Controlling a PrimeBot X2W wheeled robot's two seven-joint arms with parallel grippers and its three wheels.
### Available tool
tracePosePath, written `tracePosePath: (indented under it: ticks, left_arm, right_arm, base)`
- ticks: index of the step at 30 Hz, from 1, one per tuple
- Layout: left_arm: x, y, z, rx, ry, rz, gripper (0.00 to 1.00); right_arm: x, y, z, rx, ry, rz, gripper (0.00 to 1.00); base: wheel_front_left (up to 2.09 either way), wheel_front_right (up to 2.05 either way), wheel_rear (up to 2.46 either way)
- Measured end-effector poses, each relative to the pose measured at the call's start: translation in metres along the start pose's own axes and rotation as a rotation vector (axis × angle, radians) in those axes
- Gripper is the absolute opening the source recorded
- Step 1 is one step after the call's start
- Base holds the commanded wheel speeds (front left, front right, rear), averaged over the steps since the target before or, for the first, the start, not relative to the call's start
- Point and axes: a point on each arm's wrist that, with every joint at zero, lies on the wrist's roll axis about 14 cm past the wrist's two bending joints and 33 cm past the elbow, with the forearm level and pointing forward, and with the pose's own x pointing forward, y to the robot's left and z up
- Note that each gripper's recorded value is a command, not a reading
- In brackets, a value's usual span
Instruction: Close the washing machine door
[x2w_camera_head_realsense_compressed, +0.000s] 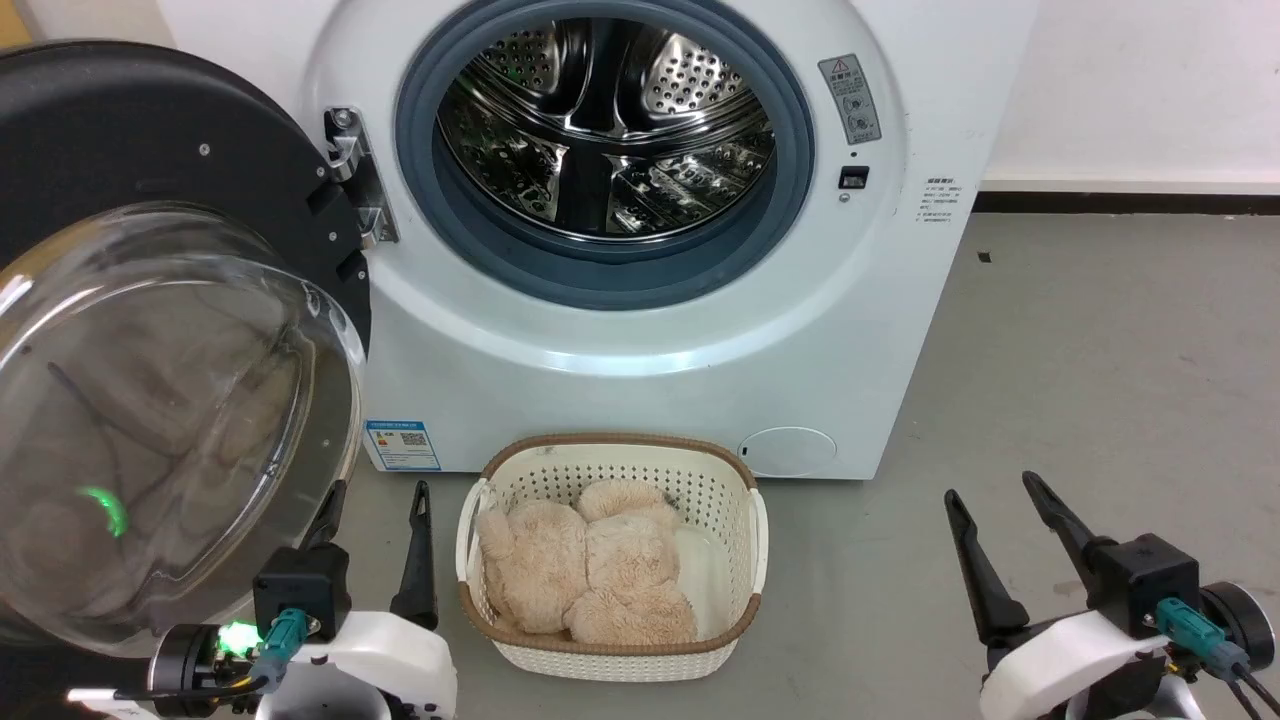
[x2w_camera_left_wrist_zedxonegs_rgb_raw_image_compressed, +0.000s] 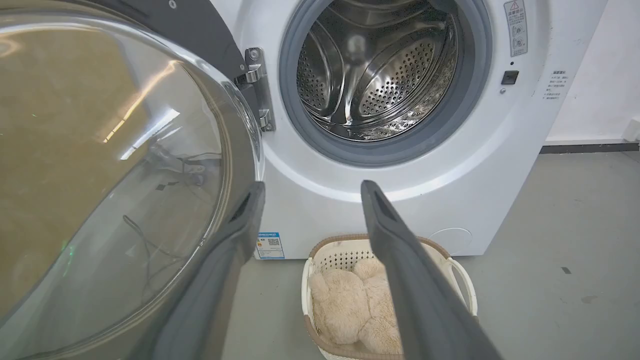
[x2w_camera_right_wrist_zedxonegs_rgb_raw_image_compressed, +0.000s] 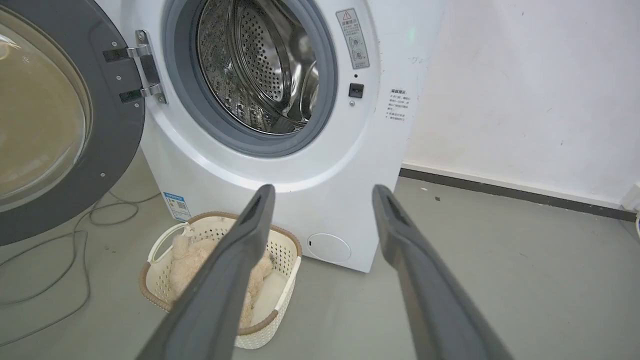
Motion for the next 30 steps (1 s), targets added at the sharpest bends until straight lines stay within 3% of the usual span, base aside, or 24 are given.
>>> tracePosePath:
  ticks: [12,13,15,30]
  left_arm:
    - [0.000,0.000,0.003,0.001,-0.023,0.019,1.00]
    - [-0.001,0.001,0.002,0.001,-0.023,0.021,0.75]
    - [-0.001,0.001,0.003,0.002,-0.029,0.024,0.00]
    - [-0.001,0.015,0.024,0.021,-0.110,0.079,0.00]
  right_arm:
    - [0.000,-0.006,0.003,0.027,-0.026,-0.018,1.00]
    - [0.001,-0.007,0.003,0.028,-0.026,-0.019,1.00]
    - [0.001,-0.007,0.003,0.034,-0.031,-0.020,1.00]
    - [0.011,-0.003,0.002,0.057,-0.048,-0.005,1.00]
  base:
    - [0.00,0.00,0.00]
    - [0.00,0.00,0.00]
    - [0.00,0.00,0.00]
    - [0.00,0.00,0.00]
